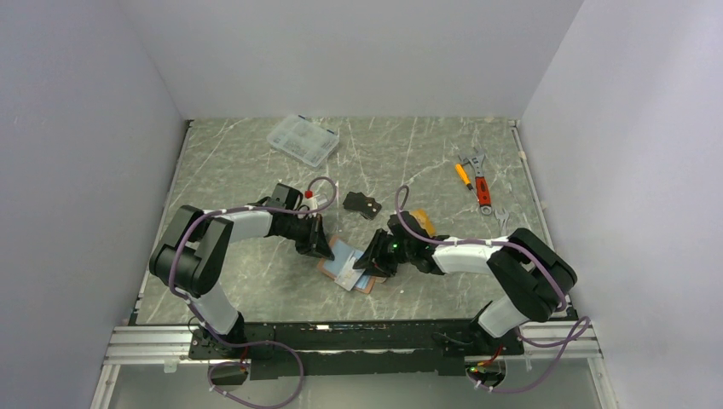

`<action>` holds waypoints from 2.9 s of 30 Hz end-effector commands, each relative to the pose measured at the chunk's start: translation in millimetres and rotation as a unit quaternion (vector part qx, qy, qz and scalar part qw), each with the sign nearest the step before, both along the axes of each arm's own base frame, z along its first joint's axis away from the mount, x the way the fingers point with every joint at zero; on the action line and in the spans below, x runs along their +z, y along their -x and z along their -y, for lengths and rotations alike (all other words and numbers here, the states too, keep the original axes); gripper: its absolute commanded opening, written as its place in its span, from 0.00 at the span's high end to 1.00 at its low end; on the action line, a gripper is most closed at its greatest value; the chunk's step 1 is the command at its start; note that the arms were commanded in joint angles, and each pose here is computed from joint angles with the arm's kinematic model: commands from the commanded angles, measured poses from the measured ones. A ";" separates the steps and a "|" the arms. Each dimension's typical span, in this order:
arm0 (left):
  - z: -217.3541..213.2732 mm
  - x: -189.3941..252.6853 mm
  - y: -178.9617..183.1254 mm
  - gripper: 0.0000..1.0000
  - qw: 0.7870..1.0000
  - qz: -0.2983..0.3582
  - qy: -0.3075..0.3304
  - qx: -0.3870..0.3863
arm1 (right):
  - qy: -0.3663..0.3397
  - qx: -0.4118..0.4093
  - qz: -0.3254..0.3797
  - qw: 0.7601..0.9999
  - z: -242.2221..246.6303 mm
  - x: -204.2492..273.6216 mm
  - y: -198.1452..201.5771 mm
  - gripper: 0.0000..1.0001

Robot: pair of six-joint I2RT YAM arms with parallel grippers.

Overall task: Put the credit cards into the card holder
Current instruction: Insert the credit card into the card holder.

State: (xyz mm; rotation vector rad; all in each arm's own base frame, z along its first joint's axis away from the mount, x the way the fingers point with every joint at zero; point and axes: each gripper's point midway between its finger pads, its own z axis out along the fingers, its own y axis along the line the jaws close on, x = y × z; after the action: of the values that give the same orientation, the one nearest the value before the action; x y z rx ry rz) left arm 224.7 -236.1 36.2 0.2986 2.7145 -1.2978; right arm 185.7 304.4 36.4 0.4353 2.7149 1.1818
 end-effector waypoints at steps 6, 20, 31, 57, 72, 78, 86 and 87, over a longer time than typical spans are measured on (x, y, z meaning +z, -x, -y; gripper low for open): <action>-1.3 -0.1 -4.6 1.00 1.000 0.005 0.005 0.007 | -0.031 0.000 0.020 0.999 -9.4 18.1 -1.1 0.76; -0.7 3.8 -6.9 1.00 1.000 0.001 0.016 0.015 | -0.002 -0.038 0.056 0.998 9.1 28.3 -37.3 1.00; -9.4 2.2 -11.7 1.00 0.999 0.000 0.015 0.034 | 0.003 -0.049 0.067 0.997 13.9 22.0 -29.9 1.00; -0.6 -5.7 1.9 1.00 1.000 -0.011 0.006 0.015 | 0.032 -0.133 0.104 0.985 35.5 -6.5 -34.2 1.00; -0.2 -5.5 1.4 0.95 1.000 -0.010 0.004 0.015 | 0.023 -0.084 0.094 0.992 12.7 -14.7 -17.0 1.00; 0.7 -4.4 1.4 0.93 1.000 -0.010 0.005 0.015 | 0.027 -0.068 0.089 0.993 5.2 -16.3 -15.1 1.00; 1.1 -2.9 1.6 0.91 1.000 -0.010 0.006 0.014 | 0.033 -0.067 0.087 0.993 5.1 -18.6 -15.8 1.00; 1.5 -2.9 1.8 0.91 1.000 -0.010 0.006 0.014 | 0.035 -0.067 0.088 0.993 5.2 -18.9 -16.7 1.00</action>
State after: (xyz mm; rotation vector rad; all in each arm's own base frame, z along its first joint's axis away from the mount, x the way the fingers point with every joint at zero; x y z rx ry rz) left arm 223.8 -232.7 29.6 0.2189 2.7295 -1.2926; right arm 204.9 300.6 26.0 0.5000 2.4866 1.0903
